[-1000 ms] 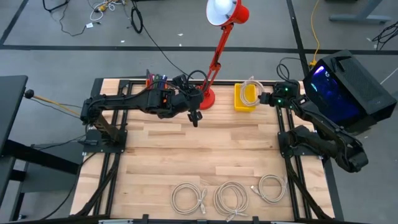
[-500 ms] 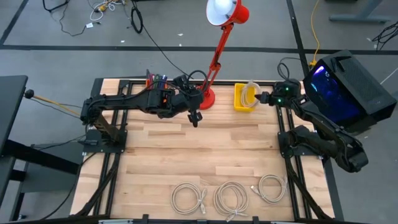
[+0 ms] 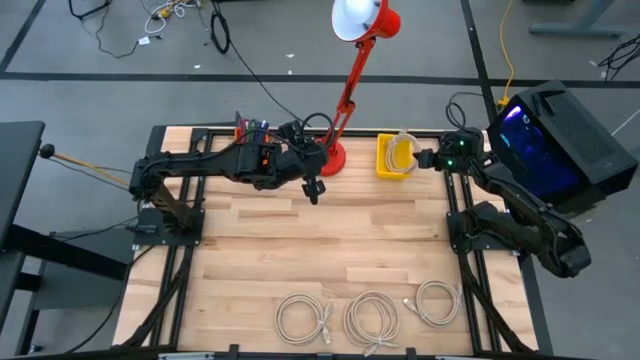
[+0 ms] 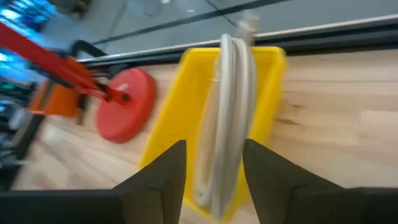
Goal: Pick & Place USB Port
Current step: Put the white HDMI cable into the yellow bin
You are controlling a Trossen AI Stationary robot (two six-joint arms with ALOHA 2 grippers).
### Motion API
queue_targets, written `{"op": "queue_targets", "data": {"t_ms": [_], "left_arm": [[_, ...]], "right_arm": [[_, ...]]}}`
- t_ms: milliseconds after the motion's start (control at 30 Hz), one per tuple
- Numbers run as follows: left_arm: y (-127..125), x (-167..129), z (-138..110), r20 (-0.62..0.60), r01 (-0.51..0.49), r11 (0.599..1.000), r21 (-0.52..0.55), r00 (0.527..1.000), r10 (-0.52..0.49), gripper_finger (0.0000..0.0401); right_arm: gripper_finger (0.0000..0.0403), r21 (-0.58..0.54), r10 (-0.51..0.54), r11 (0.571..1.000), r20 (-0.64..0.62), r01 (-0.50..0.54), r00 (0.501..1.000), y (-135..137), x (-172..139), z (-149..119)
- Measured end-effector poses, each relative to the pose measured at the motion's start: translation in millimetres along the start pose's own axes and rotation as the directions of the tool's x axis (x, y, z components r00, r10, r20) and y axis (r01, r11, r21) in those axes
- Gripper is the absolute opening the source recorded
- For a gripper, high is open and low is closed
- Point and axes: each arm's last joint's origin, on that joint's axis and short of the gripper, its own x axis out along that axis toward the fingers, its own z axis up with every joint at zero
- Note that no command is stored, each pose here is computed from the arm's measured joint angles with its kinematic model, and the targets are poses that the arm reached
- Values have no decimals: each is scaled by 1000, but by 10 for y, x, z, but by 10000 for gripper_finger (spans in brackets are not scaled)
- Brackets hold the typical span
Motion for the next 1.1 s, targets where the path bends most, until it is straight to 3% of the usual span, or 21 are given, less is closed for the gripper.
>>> {"op": "queue_targets", "data": {"t_ms": [833,1100], "left_arm": [[-10,-3,1,3,23,1000,-19,1000,-23,57],[-10,-3,1,3,23,1000,-17,1000,-23,57]], "right_arm": [[171,-6,-30,1000,16,30,999,-28,-35,48],[166,-48,32,999,142,-25,989,208,-268,288]]}}
